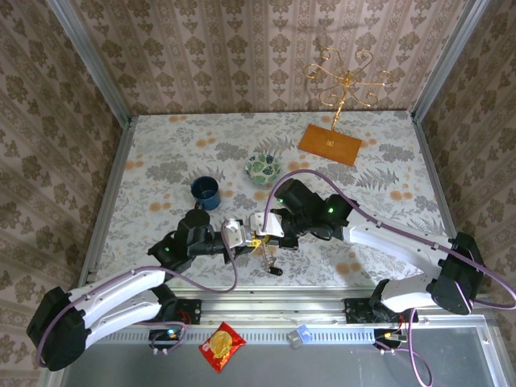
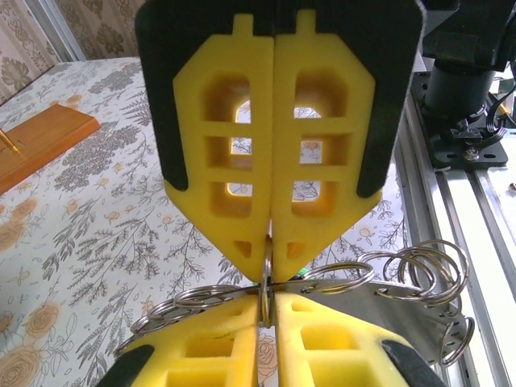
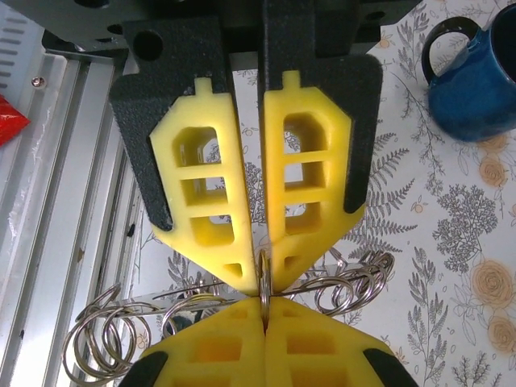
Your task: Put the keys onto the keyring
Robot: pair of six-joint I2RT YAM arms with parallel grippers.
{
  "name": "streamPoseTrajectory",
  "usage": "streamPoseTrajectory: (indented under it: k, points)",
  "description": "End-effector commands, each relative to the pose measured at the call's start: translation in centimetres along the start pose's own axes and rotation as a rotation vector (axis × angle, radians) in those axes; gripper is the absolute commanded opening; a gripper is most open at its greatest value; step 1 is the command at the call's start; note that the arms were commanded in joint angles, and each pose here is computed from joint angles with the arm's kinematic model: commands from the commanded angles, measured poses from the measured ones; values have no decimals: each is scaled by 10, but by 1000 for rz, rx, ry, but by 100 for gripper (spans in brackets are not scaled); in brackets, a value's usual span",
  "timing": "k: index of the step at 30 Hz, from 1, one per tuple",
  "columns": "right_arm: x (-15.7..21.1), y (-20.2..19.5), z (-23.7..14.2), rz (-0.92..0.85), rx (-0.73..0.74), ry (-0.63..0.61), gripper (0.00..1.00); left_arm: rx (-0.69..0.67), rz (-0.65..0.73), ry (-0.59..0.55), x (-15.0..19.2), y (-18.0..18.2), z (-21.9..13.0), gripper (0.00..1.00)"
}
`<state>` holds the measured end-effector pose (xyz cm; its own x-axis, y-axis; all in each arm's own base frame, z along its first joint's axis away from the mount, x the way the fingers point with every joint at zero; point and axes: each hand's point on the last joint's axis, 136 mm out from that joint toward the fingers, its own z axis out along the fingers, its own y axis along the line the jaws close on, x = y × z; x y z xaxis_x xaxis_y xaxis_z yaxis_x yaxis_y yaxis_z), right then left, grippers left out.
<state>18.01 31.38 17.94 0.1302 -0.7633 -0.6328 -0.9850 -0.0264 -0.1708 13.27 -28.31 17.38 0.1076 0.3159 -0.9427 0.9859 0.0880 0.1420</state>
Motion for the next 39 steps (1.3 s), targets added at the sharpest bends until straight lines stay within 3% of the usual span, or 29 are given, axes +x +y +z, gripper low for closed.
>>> streamPoseTrajectory:
  k: [1, 4, 7, 9, 14, 21, 30, 37, 38, 39]
  points:
    - [3, 5, 2, 8, -7, 1, 0, 2, 42, -116, -30, 2, -4, 8]
    - [1, 5, -2, 45, -5, -36, 3, 1, 39, -136, -32, 3, -5, 0]
    - [-9, -6, -16, 116, 32, -191, 24, -1, 30, -160, -33, 2, -6, 0]
    - [-11, -10, -28, 160, 40, -300, 29, -7, 26, -184, -35, 2, -6, 0]
    - [-13, -8, -33, 204, 49, -436, 32, -20, 15, -246, -37, 3, -7, 0]
    - [-14, -6, -27, 241, 34, -507, 32, -27, 20, -283, -37, 2, -7, 0]
    - [-16, -7, -22, 252, 24, -541, 26, 10, 11, -306, -36, -4, -6, 0]
    - [-18, -6, -21, 244, 9, -543, 0, -8, -1, -312, -36, 0, -6, 0]
    - [-20, -6, -22, 237, 8, -541, 0, -51, -18, -293, -33, 7, -5, 6]
    - [-20, -7, -23, 229, 12, -534, 0, -74, -31, -270, -28, 11, -4, 19]
